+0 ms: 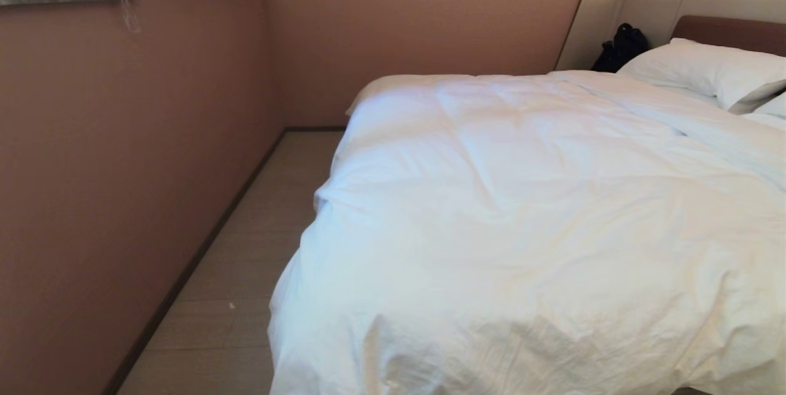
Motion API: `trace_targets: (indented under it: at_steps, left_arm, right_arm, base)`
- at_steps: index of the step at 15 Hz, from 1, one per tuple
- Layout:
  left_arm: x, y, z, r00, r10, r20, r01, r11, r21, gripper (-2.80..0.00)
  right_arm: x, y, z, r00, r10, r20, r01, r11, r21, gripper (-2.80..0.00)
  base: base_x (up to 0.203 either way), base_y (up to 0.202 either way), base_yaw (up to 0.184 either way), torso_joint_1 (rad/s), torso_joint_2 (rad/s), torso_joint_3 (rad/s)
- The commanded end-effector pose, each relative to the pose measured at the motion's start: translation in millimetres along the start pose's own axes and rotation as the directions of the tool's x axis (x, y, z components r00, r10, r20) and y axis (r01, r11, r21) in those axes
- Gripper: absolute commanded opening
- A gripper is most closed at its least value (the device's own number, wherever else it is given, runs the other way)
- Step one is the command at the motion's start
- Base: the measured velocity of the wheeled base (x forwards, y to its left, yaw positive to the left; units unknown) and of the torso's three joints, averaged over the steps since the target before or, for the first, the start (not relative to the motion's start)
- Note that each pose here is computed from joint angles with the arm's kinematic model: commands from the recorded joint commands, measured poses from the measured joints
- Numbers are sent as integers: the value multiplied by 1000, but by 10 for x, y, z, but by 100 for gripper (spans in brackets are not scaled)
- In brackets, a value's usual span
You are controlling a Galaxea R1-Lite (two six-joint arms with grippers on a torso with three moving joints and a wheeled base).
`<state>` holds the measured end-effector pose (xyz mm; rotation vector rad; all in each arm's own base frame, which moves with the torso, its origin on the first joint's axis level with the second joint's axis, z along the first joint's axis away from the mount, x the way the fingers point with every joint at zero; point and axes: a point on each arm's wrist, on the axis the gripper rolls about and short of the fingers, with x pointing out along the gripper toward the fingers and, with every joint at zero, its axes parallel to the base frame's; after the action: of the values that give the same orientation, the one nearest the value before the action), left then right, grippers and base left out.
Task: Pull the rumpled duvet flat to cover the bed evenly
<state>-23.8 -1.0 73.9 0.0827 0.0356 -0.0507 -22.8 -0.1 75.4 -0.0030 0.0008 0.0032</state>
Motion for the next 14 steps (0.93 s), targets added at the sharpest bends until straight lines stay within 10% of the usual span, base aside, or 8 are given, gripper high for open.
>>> trace_targets:
  at_steps: [1,14]
  left_arm:
    - [0,0,-2,1000,0,-1,0,1000,1,-280]
    - [0,0,-2,1000,2,-1,-2,1000,1,-280]
  right_arm:
    - [0,0,0,1000,0,1,0,1000,0,-280]
    - [0,0,0,1000,0,1,0,1000,0,-280]
  base:
    - [0,199,0,-1,7,2]
    - [0,197,0,2,2,2]
